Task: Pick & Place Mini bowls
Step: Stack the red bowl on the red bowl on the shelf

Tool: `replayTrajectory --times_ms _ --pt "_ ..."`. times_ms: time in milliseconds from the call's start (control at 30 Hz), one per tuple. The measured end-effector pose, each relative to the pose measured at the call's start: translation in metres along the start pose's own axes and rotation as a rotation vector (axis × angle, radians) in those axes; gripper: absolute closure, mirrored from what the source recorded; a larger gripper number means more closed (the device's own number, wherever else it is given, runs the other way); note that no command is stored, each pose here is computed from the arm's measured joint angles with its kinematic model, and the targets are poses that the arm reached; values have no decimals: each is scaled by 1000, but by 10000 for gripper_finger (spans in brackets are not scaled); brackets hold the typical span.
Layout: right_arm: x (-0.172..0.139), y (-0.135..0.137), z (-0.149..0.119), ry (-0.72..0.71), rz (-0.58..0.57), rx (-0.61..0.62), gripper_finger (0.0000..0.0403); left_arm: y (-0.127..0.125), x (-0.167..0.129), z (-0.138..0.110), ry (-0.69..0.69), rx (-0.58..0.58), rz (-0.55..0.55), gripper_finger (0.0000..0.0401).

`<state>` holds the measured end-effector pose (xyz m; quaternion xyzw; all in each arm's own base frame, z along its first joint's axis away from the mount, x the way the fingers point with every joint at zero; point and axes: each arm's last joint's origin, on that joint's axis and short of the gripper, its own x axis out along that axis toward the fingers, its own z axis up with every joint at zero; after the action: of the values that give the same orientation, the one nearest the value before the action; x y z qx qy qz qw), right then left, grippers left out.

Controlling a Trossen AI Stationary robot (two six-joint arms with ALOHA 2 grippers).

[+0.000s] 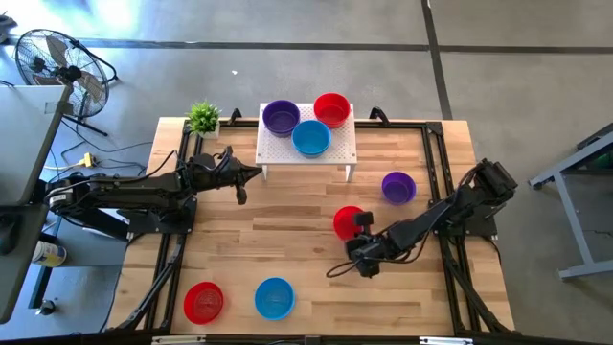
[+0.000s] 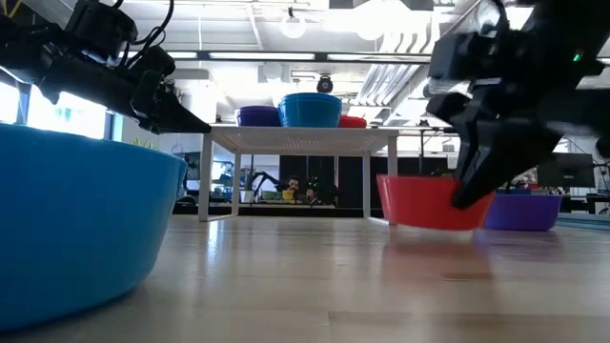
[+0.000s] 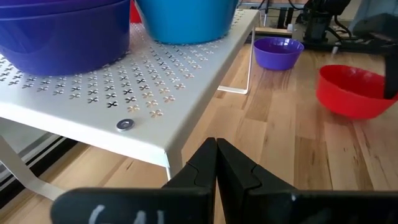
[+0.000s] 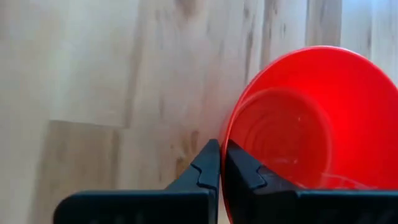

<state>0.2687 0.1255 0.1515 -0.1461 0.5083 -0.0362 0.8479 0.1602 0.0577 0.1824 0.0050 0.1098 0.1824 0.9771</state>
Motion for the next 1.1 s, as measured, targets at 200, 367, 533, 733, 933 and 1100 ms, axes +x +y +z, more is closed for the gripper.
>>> replayTrajectory --times_ms 200,367,533,733,933,1100 --pt "-41 -9 13 -181 40 62 401 0 0 0 0 0 0 399" --pt "-100 -48 31 -281 -36 149 402 0 0 0 0 0 2 399" --pt "-153 -121 63 -319 -204 207 402 0 0 1 -6 1 3 399" --pt "-172 -234 86 -318 -282 250 402 0 0 1 -7 2 3 399" --pt "-147 -320 84 -189 -266 326 402 0 0 1 -7 9 7 399" --pt "-114 -362 84 -78 -246 360 403 0 0 1 -7 12 10 399"
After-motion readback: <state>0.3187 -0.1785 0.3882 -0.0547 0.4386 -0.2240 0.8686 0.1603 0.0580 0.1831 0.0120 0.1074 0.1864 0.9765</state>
